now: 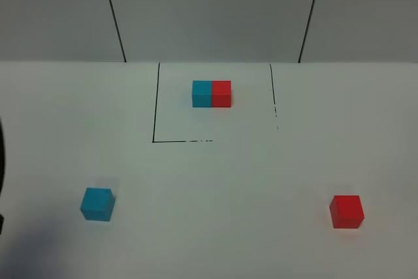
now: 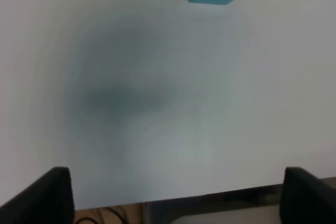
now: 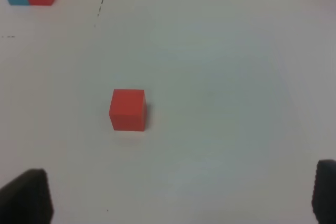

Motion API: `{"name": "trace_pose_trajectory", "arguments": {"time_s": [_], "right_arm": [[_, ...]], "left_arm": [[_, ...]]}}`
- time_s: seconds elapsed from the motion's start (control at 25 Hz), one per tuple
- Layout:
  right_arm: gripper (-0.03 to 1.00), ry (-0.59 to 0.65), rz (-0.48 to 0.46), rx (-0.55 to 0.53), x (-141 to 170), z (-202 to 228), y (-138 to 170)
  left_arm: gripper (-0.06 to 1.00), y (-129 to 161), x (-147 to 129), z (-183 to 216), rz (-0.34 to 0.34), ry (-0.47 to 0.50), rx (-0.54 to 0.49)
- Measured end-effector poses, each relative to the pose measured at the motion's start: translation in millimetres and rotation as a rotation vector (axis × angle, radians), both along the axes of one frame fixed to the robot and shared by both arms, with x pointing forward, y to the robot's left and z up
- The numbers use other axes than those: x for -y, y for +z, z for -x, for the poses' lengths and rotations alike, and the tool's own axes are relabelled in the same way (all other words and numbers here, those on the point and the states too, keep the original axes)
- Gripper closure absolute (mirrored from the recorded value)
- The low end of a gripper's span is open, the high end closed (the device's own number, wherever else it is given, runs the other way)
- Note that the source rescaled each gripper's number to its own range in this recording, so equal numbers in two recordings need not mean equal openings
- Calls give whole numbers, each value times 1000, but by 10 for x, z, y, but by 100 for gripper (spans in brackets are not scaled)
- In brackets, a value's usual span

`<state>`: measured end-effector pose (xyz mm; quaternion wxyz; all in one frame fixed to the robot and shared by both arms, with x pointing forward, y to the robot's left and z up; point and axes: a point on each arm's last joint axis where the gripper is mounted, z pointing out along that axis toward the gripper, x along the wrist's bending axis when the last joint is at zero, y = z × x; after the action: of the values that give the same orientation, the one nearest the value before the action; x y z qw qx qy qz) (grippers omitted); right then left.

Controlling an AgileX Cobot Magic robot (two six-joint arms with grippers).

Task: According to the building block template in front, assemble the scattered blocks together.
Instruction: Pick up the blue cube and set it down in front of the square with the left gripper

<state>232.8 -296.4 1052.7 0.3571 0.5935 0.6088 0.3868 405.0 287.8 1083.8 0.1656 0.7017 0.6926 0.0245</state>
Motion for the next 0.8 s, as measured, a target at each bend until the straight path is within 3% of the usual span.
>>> {"name": "trace_pose_trajectory", "arguments": {"time_s": [0.16, 0.44, 0.68, 0.8], "right_arm": [[-3, 0, 0, 0, 0, 0, 0], [-3, 0, 0, 0, 0, 0, 0], [-3, 0, 0, 0, 0, 0, 0], [-3, 0, 0, 0, 0, 0, 0]], "left_arm": [[27, -290, 128, -509, -10, -65, -134], [27, -852, 513, -1104, -190, -126, -247], [27, -1164, 796, -1349, -156, -154, -200], [27, -1313, 872, -1395, -160, -169, -233]]}}
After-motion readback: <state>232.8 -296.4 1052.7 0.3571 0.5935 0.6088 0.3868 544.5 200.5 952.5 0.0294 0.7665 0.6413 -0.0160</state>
